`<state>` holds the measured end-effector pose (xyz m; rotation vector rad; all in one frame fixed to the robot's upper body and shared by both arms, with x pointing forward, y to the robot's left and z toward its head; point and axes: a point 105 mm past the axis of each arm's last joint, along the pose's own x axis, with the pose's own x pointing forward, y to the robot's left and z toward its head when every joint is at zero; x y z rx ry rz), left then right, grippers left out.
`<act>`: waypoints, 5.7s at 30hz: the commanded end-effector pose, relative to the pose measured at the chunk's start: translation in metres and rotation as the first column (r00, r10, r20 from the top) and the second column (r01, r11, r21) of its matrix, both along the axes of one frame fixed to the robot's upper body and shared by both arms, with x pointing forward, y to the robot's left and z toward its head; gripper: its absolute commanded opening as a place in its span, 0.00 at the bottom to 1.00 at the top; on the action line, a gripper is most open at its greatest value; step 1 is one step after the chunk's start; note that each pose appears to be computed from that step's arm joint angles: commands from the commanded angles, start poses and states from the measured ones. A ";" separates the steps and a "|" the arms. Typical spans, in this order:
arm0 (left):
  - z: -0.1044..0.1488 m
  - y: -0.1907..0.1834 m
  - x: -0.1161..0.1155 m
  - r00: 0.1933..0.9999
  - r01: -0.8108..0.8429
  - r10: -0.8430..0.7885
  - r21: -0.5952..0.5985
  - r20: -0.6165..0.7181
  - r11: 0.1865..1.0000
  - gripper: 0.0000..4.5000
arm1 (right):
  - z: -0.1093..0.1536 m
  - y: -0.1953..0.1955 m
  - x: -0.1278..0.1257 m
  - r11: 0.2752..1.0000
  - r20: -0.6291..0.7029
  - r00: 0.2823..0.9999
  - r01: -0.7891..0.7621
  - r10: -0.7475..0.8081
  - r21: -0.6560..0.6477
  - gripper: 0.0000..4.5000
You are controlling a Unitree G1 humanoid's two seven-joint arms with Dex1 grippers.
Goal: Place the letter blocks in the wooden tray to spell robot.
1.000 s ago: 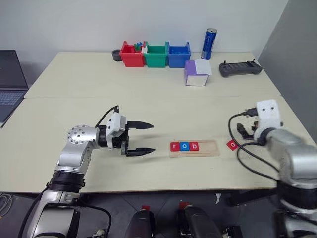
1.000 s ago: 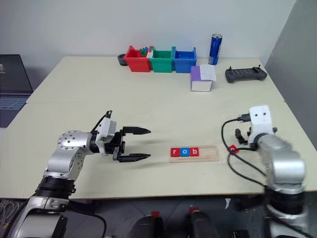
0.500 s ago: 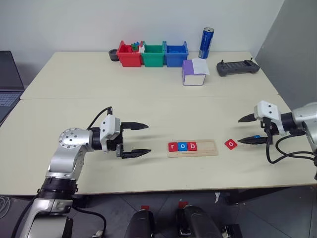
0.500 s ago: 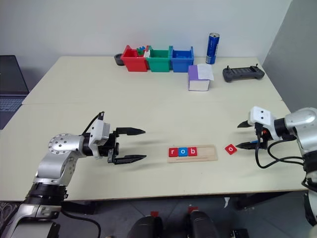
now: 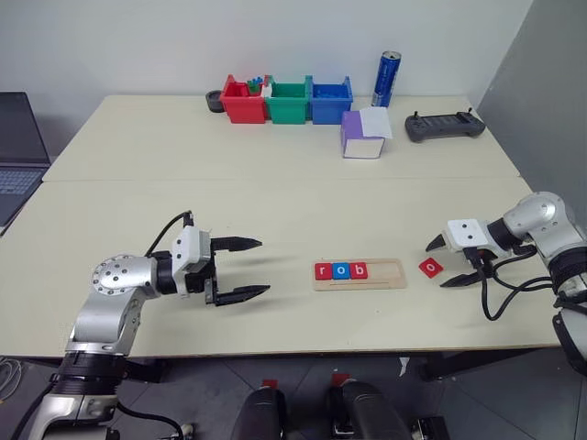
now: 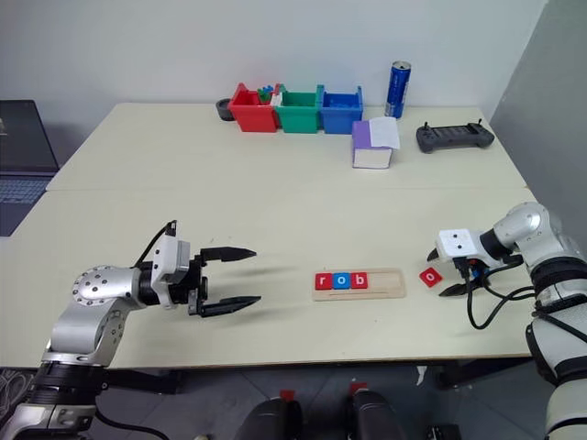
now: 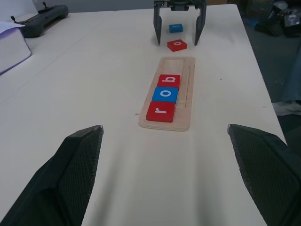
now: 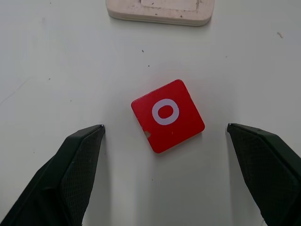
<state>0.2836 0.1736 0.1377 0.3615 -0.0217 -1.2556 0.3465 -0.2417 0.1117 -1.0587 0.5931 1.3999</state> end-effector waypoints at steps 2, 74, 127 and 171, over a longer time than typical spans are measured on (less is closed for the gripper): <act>0.009 0.005 -0.003 0.999 -0.002 0.002 -0.002 0.045 1.000 1.00 | 0.000 -0.002 -0.008 0.998 -0.065 0.996 -0.058 0.056 -0.037 0.99; 0.002 -0.026 0.001 0.991 0.135 -0.136 0.040 0.014 0.990 1.00 | 0.009 0.094 -0.015 0.980 -0.004 0.988 0.154 -0.154 0.123 0.33; -0.002 -0.022 0.002 0.994 0.106 -0.107 0.032 0.013 0.994 1.00 | 0.015 0.104 -0.012 0.985 0.012 0.988 0.154 -0.155 0.079 0.33; 0.000 -0.022 0.007 0.993 0.116 -0.117 0.037 0.021 0.993 1.00 | 0.057 0.093 -0.020 0.971 0.020 0.990 0.135 -0.142 0.199 1.00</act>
